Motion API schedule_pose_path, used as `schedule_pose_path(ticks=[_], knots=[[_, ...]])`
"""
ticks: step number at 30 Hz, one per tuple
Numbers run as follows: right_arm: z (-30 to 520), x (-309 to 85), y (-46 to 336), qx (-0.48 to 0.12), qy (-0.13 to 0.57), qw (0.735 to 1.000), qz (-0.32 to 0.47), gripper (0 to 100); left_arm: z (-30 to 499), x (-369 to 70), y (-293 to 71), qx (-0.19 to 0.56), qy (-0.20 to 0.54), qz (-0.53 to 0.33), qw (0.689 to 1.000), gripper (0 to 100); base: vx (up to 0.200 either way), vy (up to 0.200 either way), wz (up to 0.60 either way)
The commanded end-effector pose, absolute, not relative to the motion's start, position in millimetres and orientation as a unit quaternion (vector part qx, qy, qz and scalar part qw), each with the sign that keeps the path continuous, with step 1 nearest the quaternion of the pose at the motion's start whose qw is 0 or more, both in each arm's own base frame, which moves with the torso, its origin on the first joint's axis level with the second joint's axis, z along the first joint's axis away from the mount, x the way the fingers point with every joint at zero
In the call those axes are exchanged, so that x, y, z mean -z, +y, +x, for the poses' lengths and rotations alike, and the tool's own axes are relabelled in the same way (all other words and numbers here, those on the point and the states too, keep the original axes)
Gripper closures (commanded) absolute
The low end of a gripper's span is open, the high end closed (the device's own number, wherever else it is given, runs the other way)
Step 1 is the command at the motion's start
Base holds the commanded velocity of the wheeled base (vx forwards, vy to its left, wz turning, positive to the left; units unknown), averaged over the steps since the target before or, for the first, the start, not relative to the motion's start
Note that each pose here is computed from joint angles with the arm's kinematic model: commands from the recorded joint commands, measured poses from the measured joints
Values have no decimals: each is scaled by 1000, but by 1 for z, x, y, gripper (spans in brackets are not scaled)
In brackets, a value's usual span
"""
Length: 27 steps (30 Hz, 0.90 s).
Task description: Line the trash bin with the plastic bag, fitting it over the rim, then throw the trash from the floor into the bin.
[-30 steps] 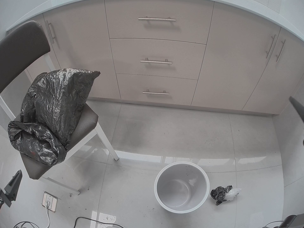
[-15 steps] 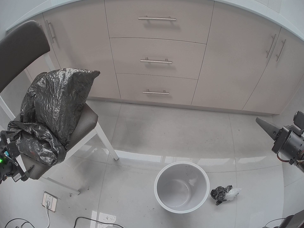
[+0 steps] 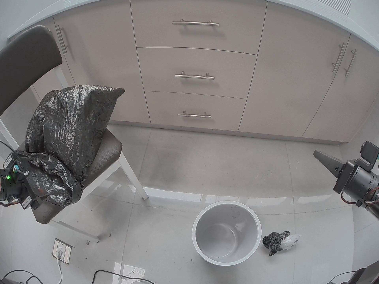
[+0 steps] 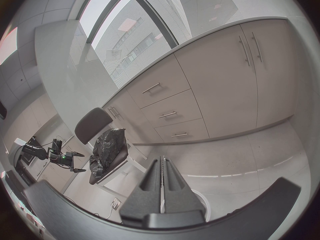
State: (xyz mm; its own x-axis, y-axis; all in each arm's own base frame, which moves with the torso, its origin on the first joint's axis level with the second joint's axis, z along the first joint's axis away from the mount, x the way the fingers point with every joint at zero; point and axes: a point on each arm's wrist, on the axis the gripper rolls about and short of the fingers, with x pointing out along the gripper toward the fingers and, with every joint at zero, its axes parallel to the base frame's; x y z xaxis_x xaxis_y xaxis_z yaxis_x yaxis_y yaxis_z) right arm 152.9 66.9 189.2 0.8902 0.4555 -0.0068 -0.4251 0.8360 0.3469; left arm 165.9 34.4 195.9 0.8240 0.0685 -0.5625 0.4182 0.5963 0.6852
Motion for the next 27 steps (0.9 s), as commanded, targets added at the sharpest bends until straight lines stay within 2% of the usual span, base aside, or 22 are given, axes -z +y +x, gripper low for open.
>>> schedule_pose_path(ticks=[1, 13, 27], knots=[[155, -187, 68, -229, 51, 957, 170, 100, 186, -181, 39, 126, 309, 411, 849, 0, 0, 0, 0], [159, -184, 69, -227, 64, 954, 184, 100, 238, -158, 49, 116, 289, 416, 854, 0, 0, 0, 0], [159, -185, 69, -226, 62, 954, 185, 100, 250, -154, 50, 112, 283, 408, 860, 0, 0, 0, 0]])
